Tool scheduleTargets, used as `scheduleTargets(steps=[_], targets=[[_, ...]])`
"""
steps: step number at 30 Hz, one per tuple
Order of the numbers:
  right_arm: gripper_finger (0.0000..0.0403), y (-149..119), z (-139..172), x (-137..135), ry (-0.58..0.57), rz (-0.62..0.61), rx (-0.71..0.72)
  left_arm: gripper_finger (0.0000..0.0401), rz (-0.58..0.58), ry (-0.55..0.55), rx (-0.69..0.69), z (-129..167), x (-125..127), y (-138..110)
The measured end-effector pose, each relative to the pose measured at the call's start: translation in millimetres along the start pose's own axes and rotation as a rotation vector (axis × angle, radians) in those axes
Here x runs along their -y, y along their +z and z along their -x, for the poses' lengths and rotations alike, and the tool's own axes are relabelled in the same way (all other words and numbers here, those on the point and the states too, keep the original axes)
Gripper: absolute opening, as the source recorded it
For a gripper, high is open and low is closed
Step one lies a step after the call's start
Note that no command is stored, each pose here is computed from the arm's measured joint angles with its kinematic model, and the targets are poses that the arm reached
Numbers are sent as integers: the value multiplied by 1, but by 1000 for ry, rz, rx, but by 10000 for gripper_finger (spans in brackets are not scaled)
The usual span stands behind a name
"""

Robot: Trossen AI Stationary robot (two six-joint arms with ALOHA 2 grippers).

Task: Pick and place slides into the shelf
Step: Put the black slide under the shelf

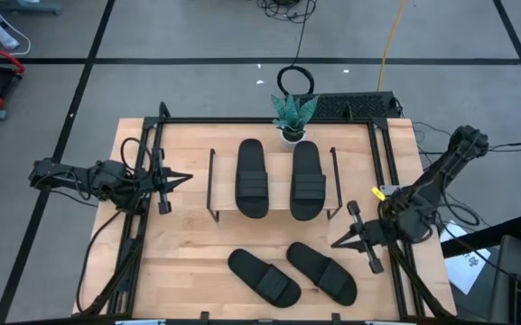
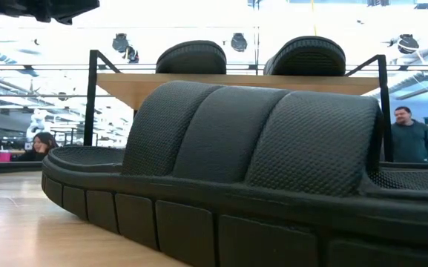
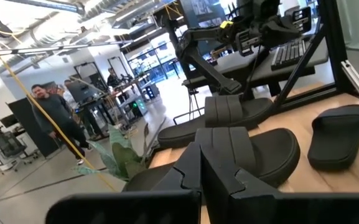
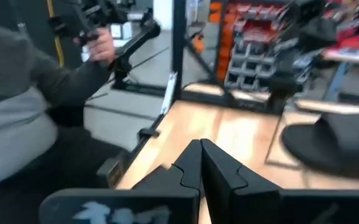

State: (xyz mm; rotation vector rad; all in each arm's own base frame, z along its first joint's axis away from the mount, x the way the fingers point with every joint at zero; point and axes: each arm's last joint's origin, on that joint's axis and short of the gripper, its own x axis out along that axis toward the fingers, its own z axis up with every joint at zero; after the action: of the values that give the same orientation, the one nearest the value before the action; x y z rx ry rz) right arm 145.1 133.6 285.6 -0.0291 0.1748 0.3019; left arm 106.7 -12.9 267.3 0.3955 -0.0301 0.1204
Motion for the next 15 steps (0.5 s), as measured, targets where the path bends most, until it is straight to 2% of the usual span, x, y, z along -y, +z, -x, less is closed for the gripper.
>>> scheduleTargets(steps=[5, 9, 12, 15], targets=[[0, -21, -1, -12, 34, -54, -173, 5, -4, -4, -10, 0, 0, -1], [0, -41, -8, -20, 26, -178, -323, 2, -4, -4, -10, 0, 0, -1], [0, -49, -19, -23, 51, -220, -380, 7, -4, -4, -9, 0, 0, -1], [1, -51, -32, -21, 71, -259, -372, 3, -3, -3, -9, 0, 0, -1]])
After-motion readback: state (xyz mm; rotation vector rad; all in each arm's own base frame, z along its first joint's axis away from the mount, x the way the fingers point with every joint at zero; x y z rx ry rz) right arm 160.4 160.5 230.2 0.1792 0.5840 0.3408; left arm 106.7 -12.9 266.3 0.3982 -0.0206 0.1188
